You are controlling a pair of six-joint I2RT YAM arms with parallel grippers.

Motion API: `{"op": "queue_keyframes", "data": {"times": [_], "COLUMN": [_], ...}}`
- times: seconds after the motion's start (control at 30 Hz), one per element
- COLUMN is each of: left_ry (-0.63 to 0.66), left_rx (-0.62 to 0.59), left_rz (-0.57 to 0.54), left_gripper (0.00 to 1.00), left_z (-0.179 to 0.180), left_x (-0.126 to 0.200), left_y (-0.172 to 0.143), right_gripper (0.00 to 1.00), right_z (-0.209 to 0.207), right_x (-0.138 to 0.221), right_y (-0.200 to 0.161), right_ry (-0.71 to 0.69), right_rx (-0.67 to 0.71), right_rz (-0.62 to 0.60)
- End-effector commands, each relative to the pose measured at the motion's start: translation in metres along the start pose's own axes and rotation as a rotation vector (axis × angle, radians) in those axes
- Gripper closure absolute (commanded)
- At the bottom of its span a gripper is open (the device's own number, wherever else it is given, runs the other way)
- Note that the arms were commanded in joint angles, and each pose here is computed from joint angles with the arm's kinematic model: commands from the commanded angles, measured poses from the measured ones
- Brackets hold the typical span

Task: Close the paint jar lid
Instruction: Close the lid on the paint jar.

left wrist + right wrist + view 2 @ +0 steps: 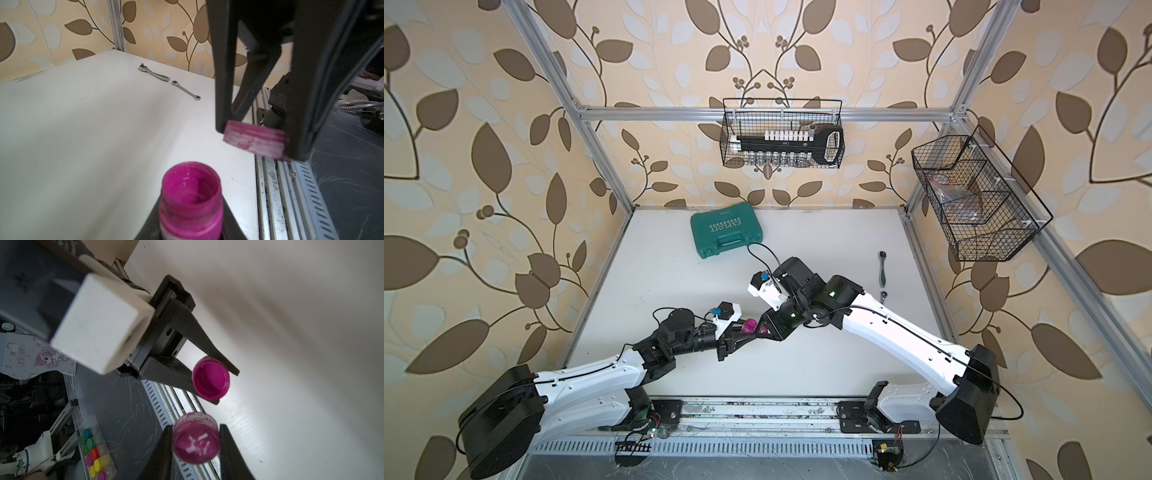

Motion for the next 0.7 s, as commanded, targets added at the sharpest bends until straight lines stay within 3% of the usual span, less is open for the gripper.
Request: {"op": "queue_keyframes", "data": {"times": [0.0, 0.67], "left_ry": [-0.025, -0.040], "left_rx": [-0.051, -0.054], "left_rz": [-0.058, -0.060], "left_gripper": [0.83, 0.85], "left_z": [-0.003, -0.007], "left_x": [-0.003, -0.003], "left_y": [0.023, 0.024], "right_gripper": [0.74, 0.74], "right_z": [0.009, 0.004], "right_x": [0.001, -0.013], "right_y": [0.010, 0.028], "right_ry": [0.017, 0.010], "right_rx": [0.009, 0.000], "right_rz": [-0.011, -0.003]}}
Point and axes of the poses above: each gripper's point midway between its finger pads, its own x axis back along the fingers, its own z axis along the line the jaws close on, y = z × x, the point moved 2 cm from there along x, back along the fingers, and after that the axes turned 6 degrees about -x, right-handed, at the moved point
